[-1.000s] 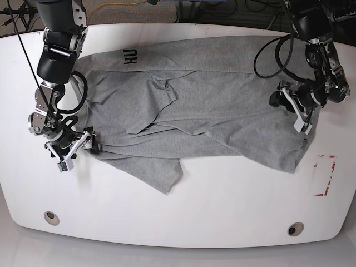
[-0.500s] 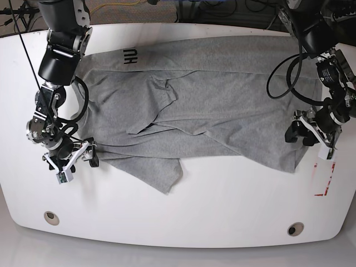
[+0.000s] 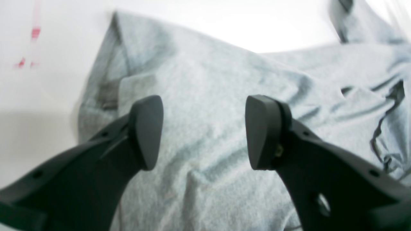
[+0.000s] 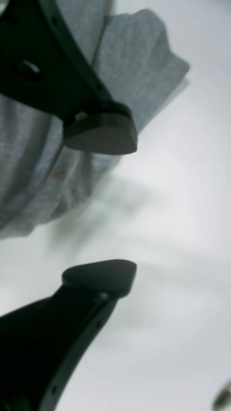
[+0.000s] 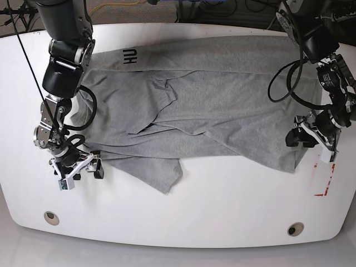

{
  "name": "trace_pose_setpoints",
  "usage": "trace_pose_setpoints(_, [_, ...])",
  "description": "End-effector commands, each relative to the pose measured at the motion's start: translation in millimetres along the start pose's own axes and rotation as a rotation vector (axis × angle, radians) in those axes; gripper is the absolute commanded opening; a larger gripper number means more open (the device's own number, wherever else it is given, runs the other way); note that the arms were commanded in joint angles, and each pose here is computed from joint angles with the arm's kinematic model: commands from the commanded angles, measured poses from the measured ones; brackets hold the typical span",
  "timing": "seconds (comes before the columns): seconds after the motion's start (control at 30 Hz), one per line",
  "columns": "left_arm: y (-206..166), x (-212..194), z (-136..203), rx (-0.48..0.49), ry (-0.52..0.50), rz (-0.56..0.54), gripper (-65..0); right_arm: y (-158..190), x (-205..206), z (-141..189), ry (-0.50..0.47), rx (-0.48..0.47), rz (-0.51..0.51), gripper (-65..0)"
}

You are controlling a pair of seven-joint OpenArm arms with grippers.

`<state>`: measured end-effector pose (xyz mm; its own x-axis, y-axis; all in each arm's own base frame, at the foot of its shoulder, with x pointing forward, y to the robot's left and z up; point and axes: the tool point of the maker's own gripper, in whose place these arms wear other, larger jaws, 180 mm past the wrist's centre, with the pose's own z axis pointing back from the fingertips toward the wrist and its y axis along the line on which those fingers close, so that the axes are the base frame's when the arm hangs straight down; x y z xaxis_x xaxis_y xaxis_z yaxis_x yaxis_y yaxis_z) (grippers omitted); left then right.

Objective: Fold the T-shirt properly

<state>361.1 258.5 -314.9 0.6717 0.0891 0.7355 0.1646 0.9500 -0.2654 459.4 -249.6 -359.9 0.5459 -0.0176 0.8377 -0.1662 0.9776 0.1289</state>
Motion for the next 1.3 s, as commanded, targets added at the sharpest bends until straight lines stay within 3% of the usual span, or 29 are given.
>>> trace_pose_setpoints(0.0, [0.7, 29.1, 6.4, 0.001, -0.096, -0.003, -27.1, -10.2, 25.2, 1.0, -0.057, -0.014, -0.006, -16.3])
trace_pose_setpoints(0.13, [4.4, 37.2, 7.1, 0.018, -0.155, 0.046, -27.1, -8.1, 16.9, -2.2, -0.036, -0.007, -0.020, -16.3])
trace_pose_setpoints(0.3, [10.5, 34.5, 6.4, 0.053, -0.141, 0.071, -27.1, -7.1, 20.5, 7.6, -0.029, -0.018, 0.026, -16.3])
trace_pose_setpoints(0.53, [14.6, 26.6, 3.0, 0.074, -0.107, 0.063, -27.1, -0.4, 38.0, 53.7, 0.008, -0.093, 0.209, -16.3])
trace_pose_setpoints(0.8, [-6.1, -11.2, 0.6, 0.011, 0.007, -0.039, -27.1, 8.5, 1.0, 108.7, 0.087, -0.175, 0.301, -16.3])
trace_pose_setpoints(1.0, [-4.4, -20.7, 7.0, 0.042, 0.016, -0.066, -27.1, 22.3, -29.6, 117.5, 0.123, -0.160, 0.276, -16.3])
trace_pose_setpoints(1.27, [-0.6, -19.8, 7.4, 0.068, 0.008, -0.083, -27.1, 9.1, -26.2, 110.0, 0.127, -0.178, 0.235, -16.3])
